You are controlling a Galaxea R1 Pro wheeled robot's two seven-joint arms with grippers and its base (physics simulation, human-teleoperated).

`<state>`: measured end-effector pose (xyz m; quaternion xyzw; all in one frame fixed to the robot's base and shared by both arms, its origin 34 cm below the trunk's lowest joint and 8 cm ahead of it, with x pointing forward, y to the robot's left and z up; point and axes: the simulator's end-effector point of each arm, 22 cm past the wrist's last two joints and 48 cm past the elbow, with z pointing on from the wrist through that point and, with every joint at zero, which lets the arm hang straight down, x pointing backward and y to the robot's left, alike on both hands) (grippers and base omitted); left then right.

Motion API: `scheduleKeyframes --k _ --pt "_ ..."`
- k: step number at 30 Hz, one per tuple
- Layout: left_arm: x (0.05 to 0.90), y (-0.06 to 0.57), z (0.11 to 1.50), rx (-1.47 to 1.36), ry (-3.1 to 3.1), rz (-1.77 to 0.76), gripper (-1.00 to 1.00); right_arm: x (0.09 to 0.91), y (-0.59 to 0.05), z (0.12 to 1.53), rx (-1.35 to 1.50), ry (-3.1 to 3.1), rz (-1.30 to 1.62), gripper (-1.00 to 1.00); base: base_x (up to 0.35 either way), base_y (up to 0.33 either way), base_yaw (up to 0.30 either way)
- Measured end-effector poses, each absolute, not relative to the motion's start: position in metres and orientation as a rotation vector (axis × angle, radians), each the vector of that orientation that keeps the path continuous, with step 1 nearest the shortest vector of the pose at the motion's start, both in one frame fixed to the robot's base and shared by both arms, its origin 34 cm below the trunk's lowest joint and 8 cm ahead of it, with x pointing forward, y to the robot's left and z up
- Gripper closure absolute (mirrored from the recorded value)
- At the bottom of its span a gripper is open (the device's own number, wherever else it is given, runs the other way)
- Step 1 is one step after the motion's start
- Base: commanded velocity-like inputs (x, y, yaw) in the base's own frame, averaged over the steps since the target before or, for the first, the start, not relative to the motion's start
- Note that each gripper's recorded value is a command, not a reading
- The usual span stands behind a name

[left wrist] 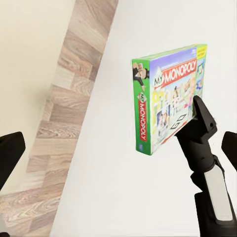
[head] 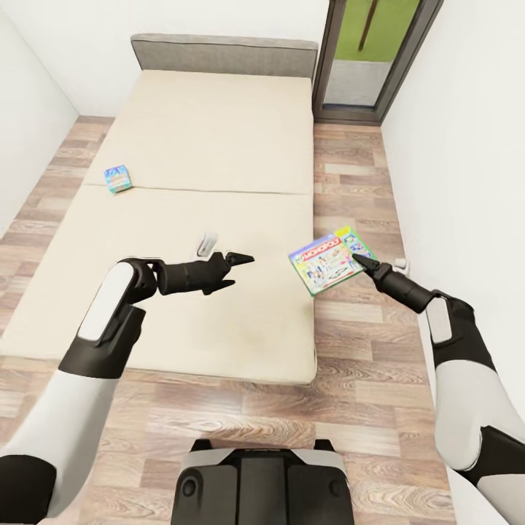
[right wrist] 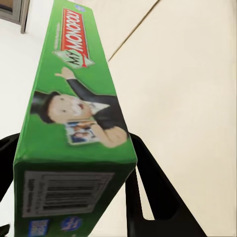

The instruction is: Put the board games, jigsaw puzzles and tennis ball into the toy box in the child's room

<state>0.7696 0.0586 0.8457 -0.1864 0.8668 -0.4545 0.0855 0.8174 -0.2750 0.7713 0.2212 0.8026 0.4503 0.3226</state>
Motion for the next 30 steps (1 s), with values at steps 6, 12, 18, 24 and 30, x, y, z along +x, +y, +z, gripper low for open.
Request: scheduleKeyframes --k 6,12,18,24,30 --pt "0.752 0.043 0.85 -0.495 2.608 -1.371 -1.0 0.807 -0.274 0.774 0.554 2.121 1.169 1.0 0.0 0.0 0.0" --pt "0.722 0.031 0.839 -0.476 2.66 -1.38 -1.0 0.794 -0.273 0.772 0.544 2.144 1.161 1.0 0.0 0.0 0.0" --pt "0.687 0.028 0.823 -0.515 2.715 -1.392 -1.0 0.779 -0.272 0.77 0.547 2.167 1.161 1.0 0.0 0.0 0.0" --pt "0.666 0.026 0.816 -0.541 2.743 -1.399 -1.0 0.762 -0.269 0.77 0.531 2.19 1.159 1.0 0.0 0.0 0.0" --pt "0.659 0.026 0.815 -0.568 2.745 -1.397 -1.0 0.75 -0.252 0.772 0.469 2.228 1.176 1.0 0.0 0.0 0.0"
